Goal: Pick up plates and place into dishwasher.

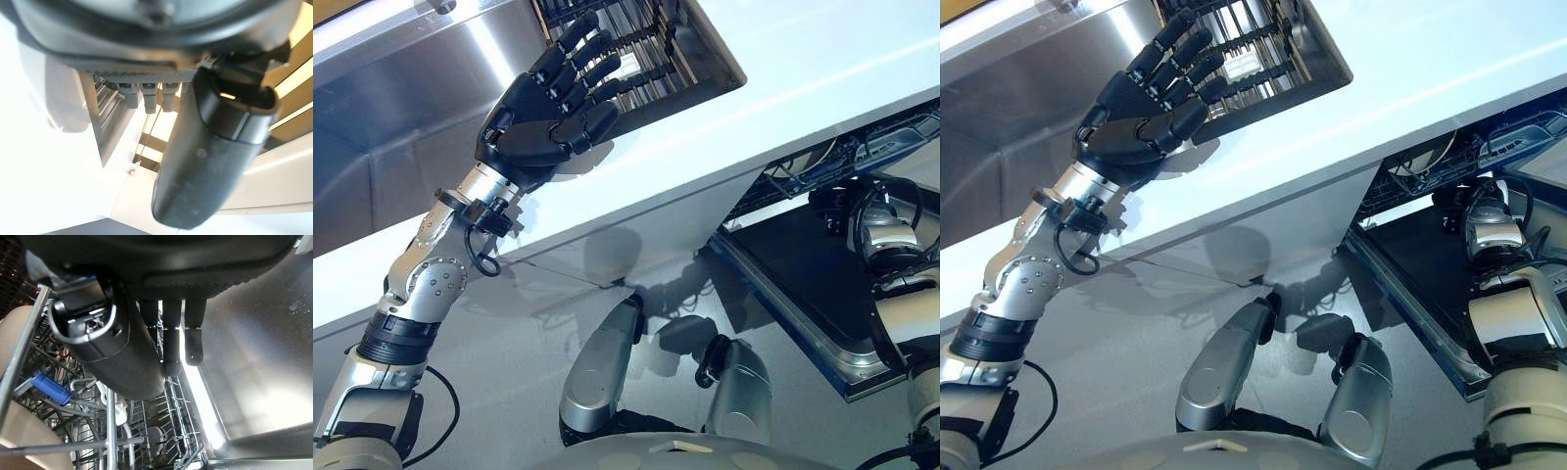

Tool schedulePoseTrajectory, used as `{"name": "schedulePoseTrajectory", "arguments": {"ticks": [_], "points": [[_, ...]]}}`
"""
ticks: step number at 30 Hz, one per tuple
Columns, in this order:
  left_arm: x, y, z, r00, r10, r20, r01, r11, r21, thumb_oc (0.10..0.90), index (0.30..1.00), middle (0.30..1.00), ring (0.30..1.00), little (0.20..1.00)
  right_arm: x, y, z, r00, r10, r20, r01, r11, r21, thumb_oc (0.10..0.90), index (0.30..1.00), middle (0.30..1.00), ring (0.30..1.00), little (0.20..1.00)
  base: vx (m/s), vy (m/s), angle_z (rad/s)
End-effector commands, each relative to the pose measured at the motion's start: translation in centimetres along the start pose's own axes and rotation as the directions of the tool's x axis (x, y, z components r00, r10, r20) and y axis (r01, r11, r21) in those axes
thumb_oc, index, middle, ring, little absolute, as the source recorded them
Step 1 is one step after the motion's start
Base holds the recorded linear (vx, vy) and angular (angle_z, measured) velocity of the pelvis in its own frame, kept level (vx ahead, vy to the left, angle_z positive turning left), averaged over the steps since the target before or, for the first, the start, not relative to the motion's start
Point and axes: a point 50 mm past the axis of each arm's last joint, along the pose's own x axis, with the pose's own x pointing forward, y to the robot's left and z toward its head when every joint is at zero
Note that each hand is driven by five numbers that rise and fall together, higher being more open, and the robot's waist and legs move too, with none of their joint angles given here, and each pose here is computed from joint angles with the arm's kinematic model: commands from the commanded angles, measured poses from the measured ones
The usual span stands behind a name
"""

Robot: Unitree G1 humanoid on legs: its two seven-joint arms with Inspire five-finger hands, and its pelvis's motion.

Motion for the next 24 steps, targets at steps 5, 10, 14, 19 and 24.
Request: {"name": "schedulePoseTrajectory", "arguments": {"ticks": [5,10,14,19,24], "points": [[-2.9,0.9,-2.3,0.997,0.042,-0.067,-0.046,0.997,-0.068,0.8,0.9,0.9,0.9,0.9,-6.2,-5.4,17.3,0.642,-0.211,0.737,-0.012,0.959,0.285,0.1,0.3,0.3,0.3,0.2,-0.03,0.011,0.0],[-3.2,0.8,-2.7,0.997,0.03,-0.065,-0.035,0.997,-0.074,0.8,0.9,0.9,0.9,0.9,-6.6,-6.1,17.1,0.592,-0.28,0.756,0.025,0.944,0.329,0.1,0.3,0.3,0.3,0.2,0.0,0.014,-0.02],[-3.3,0.7,-3.0,0.997,0.024,-0.071,-0.03,0.996,-0.085,0.8,0.9,0.9,0.9,0.9,-7.0,-7.7,16.9,0.554,-0.349,0.756,0.012,0.911,0.412,0.1,0.3,0.3,0.3,0.2,0.02,0.036,-0.09],[-3.2,0.6,-3.5,0.996,0.033,-0.083,-0.041,0.995,-0.093,0.8,0.9,0.9,0.9,0.9,-7.2,-8.8,17.0,0.543,-0.39,0.744,-0.037,0.874,0.485,0.1,0.3,0.3,0.3,0.2,0.05,0.032,-0.01],[-3.2,0.4,-3.6,0.995,0.017,-0.095,-0.026,0.995,-0.101,0.8,0.9,0.9,0.9,0.9,-7.3,-8.8,17.1,0.545,-0.383,0.745,-0.062,0.868,0.492,0.1,0.3,0.3,0.3,0.2,0.01,0.043,0.01]]}}
